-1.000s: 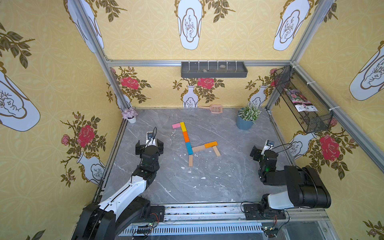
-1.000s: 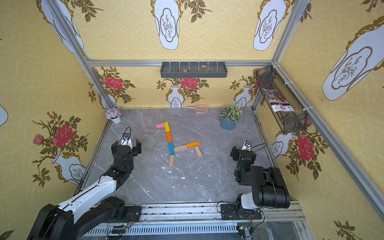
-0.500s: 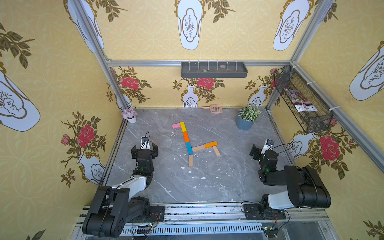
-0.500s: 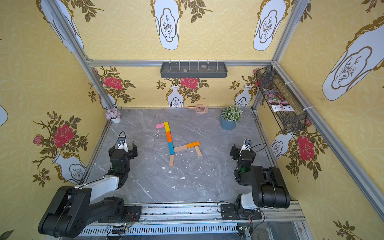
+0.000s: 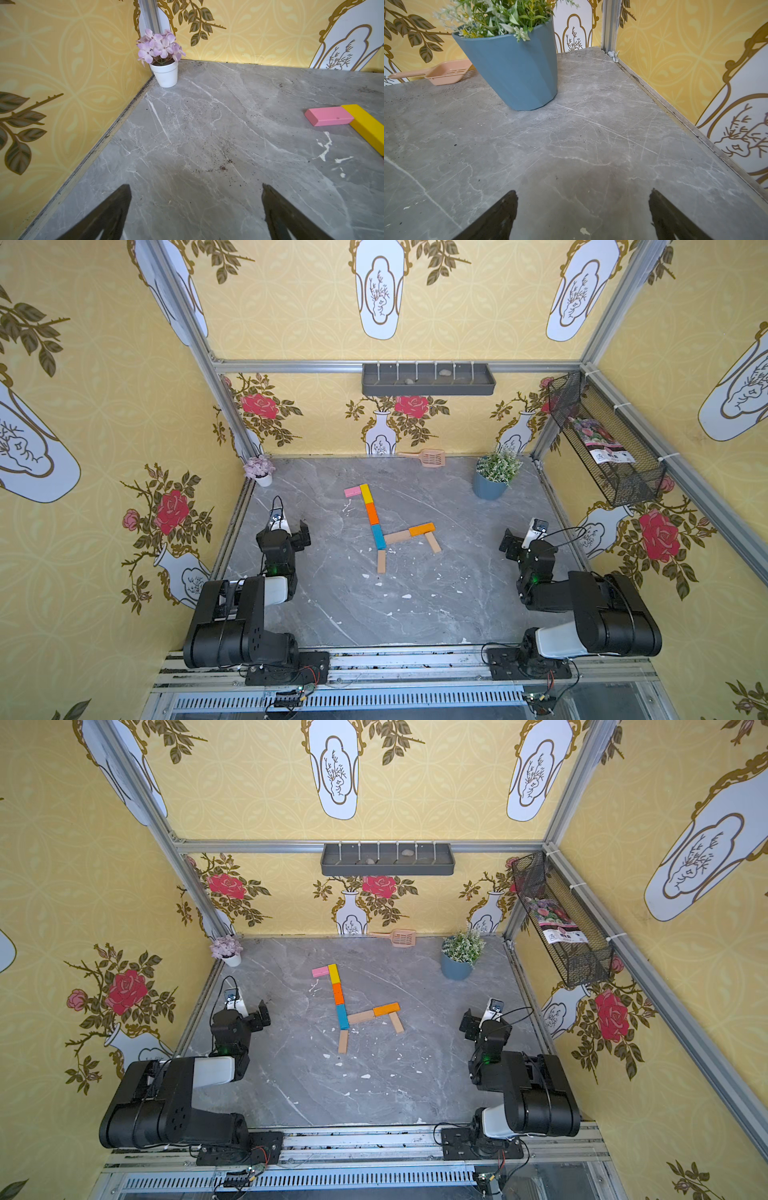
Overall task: Assemble a giraffe with building blocks
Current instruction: Reset both arms
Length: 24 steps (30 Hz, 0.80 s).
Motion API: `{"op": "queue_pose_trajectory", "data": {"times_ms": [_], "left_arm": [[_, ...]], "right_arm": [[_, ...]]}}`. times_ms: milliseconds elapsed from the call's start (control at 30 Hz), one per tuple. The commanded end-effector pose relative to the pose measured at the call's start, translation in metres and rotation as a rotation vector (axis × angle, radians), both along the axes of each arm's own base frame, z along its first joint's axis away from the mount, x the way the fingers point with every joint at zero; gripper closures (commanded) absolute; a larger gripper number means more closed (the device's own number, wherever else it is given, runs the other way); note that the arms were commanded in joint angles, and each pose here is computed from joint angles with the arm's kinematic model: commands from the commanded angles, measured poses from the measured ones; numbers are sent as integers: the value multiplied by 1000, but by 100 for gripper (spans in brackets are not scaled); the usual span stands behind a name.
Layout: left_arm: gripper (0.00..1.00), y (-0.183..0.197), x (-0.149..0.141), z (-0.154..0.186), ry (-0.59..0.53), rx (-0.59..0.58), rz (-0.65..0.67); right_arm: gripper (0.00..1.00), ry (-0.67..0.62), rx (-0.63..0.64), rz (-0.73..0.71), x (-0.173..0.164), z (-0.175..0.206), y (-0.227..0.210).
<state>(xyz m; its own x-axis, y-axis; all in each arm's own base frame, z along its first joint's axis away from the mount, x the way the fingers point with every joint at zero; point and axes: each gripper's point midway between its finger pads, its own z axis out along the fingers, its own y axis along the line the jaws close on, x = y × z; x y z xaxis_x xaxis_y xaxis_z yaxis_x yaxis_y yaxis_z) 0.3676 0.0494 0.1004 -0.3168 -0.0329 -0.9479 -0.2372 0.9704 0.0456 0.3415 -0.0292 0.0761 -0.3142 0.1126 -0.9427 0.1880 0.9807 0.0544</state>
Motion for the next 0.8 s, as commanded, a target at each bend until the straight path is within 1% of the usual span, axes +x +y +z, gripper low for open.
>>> {"op": "queue_pose_trajectory", "data": {"times_ms": [0,767], "left_arm": [[1,-5,1,-2,4,-17,-29],[1,-5,1,-2,6,-16,-29]], "right_arm": [[2,-57,-6,0,4,13,0],[2,-49,8,11,5,12,-1]]}}
